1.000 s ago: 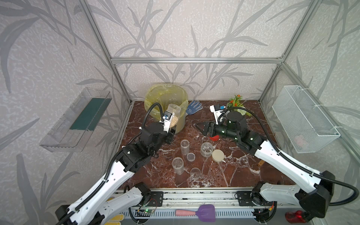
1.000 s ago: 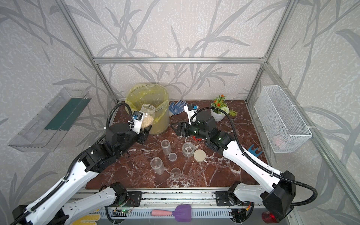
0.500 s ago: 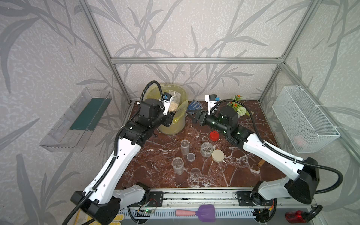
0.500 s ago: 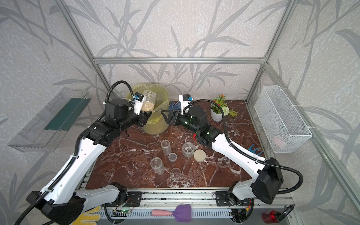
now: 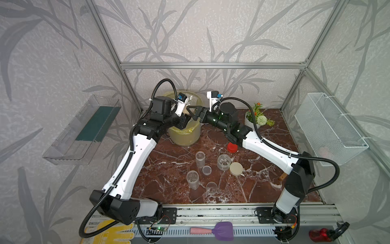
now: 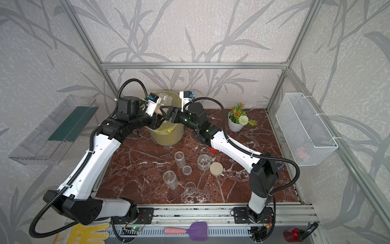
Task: Empty expired oatmeal from jars
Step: Pour the expired oatmeal into the trash bin.
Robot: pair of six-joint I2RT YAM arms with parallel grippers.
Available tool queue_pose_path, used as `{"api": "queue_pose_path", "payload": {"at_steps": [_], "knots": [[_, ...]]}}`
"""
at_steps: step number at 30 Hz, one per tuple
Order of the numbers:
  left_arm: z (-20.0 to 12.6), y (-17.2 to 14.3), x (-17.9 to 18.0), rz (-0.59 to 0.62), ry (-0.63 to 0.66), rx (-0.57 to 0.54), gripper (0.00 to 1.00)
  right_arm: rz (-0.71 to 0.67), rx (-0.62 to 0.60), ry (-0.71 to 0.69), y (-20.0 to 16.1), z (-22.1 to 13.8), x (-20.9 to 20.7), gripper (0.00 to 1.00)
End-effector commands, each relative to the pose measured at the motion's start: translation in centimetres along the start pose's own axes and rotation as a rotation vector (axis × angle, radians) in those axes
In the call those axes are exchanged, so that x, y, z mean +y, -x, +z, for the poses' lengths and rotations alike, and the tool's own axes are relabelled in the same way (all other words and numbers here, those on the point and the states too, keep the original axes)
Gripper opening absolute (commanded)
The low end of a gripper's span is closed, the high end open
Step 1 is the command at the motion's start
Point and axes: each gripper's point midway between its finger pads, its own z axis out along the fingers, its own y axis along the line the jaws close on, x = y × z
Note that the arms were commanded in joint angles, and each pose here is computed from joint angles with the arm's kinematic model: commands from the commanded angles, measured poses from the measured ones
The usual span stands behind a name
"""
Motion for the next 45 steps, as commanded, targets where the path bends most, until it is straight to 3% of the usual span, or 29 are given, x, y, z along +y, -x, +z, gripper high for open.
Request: {"api": "queue_pose_path", "payload": {"at_steps": [1, 13, 17, 22, 26, 29, 35, 39, 45], "knots": [[-1.2, 1.9, -0.2, 0.051, -0.033, -0.064, 0.0, 0.012, 0.008, 0.038, 0.1, 1.5, 1.1, 0.83], [-0.6, 1.6, 1.1, 0.055, -0.065, -0.069, 0.0, 0.013, 0.019, 0.038, 0.5, 6.1, 0.4, 0.81], [-0.7, 2.1, 1.5, 0.057, -0.055, -0.087, 0.0, 0.008, 0.057, 0.032, -0.2, 7.0, 0.1, 0.76], [-1.0, 2.4, 1.2, 0.057, -0.077, -0.106, 0.16, 0.004, 0.072, 0.02, -0.7, 7.6, -0.5, 0.61], [-1.2, 2.6, 1.5, 0.039, -0.056, -0.129, 0.47, 0.004, 0.082, 0.021, -0.9, 8.1, -0.6, 0.42], [-1.3, 2.5, 1.7, 0.02, -0.048, -0.126, 0.58, -0.019, 0.082, 0.007, -0.6, 8.2, -0.7, 0.3], [-1.8, 2.1, 1.4, -0.039, -0.057, -0.118, 0.92, -0.043, 0.068, -0.037, 0.7, 8.2, -0.8, 0.22], [-2.2, 1.7, 1.6, -0.1, -0.036, -0.11, 0.99, -0.045, 0.069, -0.06, 1.4, 8.6, -0.9, 0.2], [-3.0, 0.2, 2.3, -0.318, 0.025, -0.065, 0.99, -0.045, 0.062, -0.096, 2.3, 9.2, -0.9, 0.19]]}}
